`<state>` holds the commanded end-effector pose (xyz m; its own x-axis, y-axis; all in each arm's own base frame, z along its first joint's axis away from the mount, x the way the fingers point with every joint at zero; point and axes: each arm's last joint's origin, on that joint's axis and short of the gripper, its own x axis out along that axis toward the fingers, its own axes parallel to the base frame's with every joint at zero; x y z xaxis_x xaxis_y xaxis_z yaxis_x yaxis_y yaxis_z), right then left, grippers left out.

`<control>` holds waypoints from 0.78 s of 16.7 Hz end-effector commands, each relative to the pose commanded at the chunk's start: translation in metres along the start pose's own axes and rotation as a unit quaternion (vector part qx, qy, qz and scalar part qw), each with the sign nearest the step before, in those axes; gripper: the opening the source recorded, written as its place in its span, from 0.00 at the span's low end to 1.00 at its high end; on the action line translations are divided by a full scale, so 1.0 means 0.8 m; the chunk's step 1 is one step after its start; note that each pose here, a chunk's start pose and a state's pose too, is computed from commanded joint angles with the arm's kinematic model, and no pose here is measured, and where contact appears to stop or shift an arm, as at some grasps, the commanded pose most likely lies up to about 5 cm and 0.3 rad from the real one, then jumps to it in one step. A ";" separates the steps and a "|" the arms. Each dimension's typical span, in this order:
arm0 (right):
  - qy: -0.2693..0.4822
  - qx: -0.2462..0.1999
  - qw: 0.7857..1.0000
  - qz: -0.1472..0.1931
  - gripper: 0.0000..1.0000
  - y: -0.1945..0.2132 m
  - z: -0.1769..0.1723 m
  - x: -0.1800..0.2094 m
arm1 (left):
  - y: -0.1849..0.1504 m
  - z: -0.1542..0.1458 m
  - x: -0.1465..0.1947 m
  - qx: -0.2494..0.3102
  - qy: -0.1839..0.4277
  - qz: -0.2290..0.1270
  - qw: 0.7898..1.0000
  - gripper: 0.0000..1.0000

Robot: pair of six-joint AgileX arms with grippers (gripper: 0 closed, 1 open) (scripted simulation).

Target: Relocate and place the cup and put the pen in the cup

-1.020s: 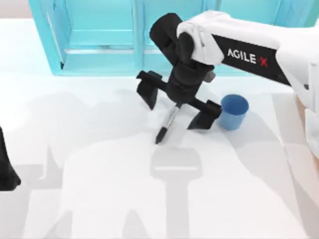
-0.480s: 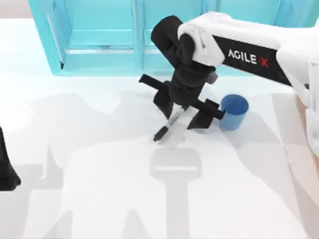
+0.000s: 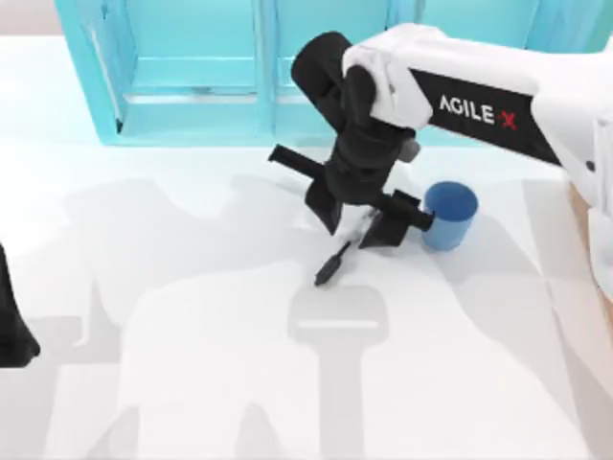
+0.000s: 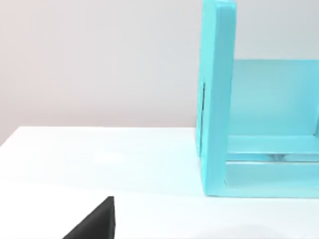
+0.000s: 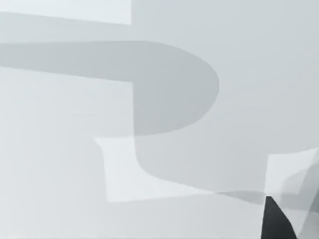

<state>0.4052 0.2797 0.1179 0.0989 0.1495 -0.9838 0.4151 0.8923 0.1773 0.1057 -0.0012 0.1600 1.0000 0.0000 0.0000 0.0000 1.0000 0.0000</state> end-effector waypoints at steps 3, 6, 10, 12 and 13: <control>0.003 0.000 1.000 -0.006 0.00 -0.001 -0.013 -0.009 | 0.000 0.000 0.000 0.000 0.000 0.000 1.000 1.00; 0.002 -0.001 1.000 -0.004 0.00 -0.004 -0.039 -0.046 | 0.000 0.000 0.000 0.000 0.000 0.000 1.000 1.00; -0.003 0.000 1.000 0.005 0.00 -0.017 -0.078 -0.108 | 0.000 0.000 0.000 0.000 0.000 0.000 1.000 1.00; -0.002 0.000 1.000 0.004 0.00 -0.024 -0.098 -0.127 | 0.000 0.000 0.000 0.000 0.000 0.000 1.000 1.00; -0.001 0.000 1.000 0.002 0.00 -0.027 -0.105 -0.132 | 0.000 0.000 0.000 0.000 0.000 0.000 1.000 1.00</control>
<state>0.3099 0.2806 0.2159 0.1019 0.1520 -0.9831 0.4147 0.8918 0.1808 0.1057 -0.0012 0.1600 1.0000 0.0000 0.0000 0.0000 1.0000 0.0000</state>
